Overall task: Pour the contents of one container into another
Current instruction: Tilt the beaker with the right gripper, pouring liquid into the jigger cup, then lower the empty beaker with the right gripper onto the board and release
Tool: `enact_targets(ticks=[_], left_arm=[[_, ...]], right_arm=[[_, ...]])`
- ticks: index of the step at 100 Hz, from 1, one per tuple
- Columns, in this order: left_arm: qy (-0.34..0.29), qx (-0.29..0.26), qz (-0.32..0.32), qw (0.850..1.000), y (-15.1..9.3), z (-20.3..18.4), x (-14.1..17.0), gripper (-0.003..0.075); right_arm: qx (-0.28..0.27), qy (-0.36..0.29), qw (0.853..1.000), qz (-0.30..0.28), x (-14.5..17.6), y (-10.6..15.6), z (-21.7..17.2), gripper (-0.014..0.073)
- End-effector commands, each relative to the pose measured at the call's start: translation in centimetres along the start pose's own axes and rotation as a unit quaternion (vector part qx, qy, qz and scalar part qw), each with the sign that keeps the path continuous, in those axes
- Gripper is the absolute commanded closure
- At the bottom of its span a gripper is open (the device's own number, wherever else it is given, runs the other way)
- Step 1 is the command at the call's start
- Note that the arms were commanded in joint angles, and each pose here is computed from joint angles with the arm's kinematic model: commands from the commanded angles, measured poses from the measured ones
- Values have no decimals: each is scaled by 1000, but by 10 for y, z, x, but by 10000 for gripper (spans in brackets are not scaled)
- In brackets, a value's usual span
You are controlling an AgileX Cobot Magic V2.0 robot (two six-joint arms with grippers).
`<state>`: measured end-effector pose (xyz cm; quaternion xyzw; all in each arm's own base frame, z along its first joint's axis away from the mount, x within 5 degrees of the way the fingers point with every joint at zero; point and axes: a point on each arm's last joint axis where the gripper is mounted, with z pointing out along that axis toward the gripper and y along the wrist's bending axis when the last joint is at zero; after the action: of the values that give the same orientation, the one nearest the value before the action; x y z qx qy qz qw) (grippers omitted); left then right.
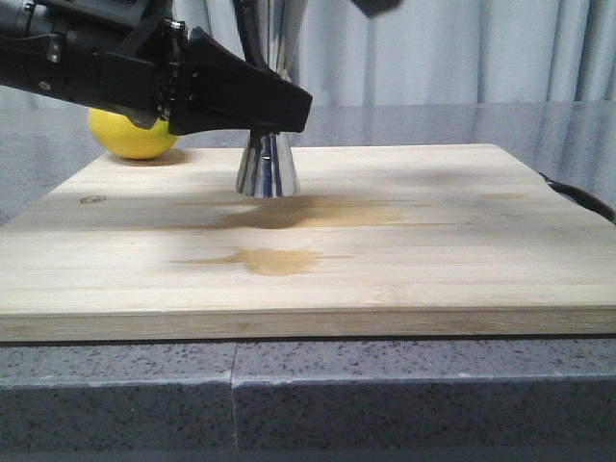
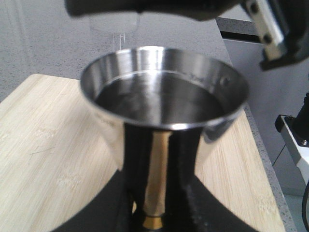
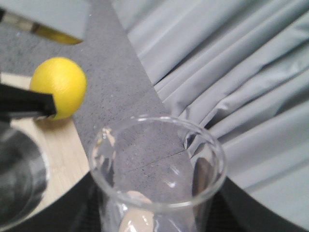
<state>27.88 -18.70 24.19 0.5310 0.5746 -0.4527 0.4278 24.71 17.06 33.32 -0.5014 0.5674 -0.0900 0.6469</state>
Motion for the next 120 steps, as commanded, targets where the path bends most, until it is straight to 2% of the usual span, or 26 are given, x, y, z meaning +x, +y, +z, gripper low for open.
enact_targets(ticks=[1, 13, 19, 27, 42, 63, 75, 83, 103, 120], left_arm=[[-69, 25, 22, 997, -10, -8, -33, 739], [-69, 25, 22, 997, -10, -8, -33, 739], [-69, 25, 22, 997, -10, -8, -33, 739], [-69, 25, 22, 997, -10, -8, -33, 739], [-69, 25, 22, 997, -10, -8, -33, 739], [-69, 25, 22, 997, -10, -8, -33, 739], [-69, 25, 22, 997, -10, -8, -33, 739], [-69, 25, 22, 997, -10, -8, -33, 739], [-69, 25, 22, 997, -10, -8, -33, 739], [-69, 25, 22, 997, -10, -8, -33, 739]], right_arm=[[111, -35, 987, 111, -10, -35, -11, 389], [169, 4, 956, 239, 12, -52, -14, 389], [178, 26, 944, 277, 24, -56, -15, 389], [185, 51, 936, 296, 40, -55, -17, 389], [182, 87, 933, 299, 61, -38, -21, 389], [215, 107, 906, 348, 89, -13, -30, 389], [207, 93, 912, 341, 95, -1, -32, 389], [209, 83, 910, 348, 98, 4, -31, 389], [190, 89, 923, 324, 109, 17, -13, 389], [184, 82, 924, 324, 116, 25, -2, 389]])
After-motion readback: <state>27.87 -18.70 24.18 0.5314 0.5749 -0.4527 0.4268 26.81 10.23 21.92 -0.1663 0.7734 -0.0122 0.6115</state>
